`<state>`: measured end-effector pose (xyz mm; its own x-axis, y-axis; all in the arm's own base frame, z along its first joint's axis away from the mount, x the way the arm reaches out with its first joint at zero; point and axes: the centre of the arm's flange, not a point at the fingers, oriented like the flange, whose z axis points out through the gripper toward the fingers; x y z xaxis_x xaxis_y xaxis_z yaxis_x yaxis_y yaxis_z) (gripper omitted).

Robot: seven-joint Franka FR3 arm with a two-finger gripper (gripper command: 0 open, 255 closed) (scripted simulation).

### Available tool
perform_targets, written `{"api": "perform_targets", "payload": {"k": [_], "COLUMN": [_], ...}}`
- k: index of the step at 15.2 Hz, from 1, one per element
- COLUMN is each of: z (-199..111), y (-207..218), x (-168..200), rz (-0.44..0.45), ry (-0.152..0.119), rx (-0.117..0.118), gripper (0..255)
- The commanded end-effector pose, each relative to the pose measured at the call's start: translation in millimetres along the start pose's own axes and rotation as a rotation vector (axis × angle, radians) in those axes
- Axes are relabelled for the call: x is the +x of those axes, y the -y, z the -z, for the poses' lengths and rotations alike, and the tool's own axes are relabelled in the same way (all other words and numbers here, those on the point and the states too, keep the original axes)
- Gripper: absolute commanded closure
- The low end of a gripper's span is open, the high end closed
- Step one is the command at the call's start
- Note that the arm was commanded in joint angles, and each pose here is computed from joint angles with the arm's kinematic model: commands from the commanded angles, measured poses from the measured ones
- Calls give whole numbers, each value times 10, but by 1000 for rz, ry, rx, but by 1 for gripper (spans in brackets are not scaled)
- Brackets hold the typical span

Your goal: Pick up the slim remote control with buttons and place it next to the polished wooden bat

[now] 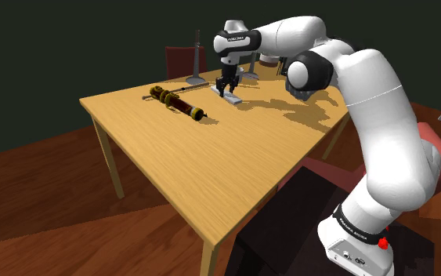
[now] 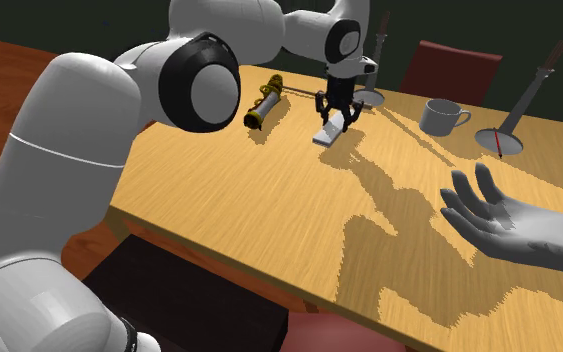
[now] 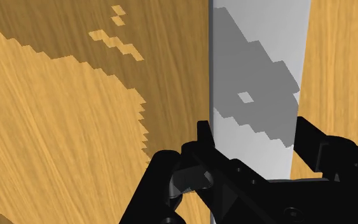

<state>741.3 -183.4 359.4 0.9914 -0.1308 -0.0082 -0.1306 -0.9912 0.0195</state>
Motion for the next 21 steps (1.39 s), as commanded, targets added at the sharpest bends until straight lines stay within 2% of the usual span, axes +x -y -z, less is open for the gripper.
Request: {"api": "perform_targets", "payload": {"k": [1,10,11,16,20,21], "z": [-103,-159,-158,-158,341,341], "y": [6,7,7,7,7,7], "x": [1,1,2,2,1,1], "rz": [0,0,0,0,0,0], "ry": [-1,-1,-1,-1,-1,-1], "rx": [0,0,0,0,0,0], "gripper": [255,255,0,0,0,0]}}
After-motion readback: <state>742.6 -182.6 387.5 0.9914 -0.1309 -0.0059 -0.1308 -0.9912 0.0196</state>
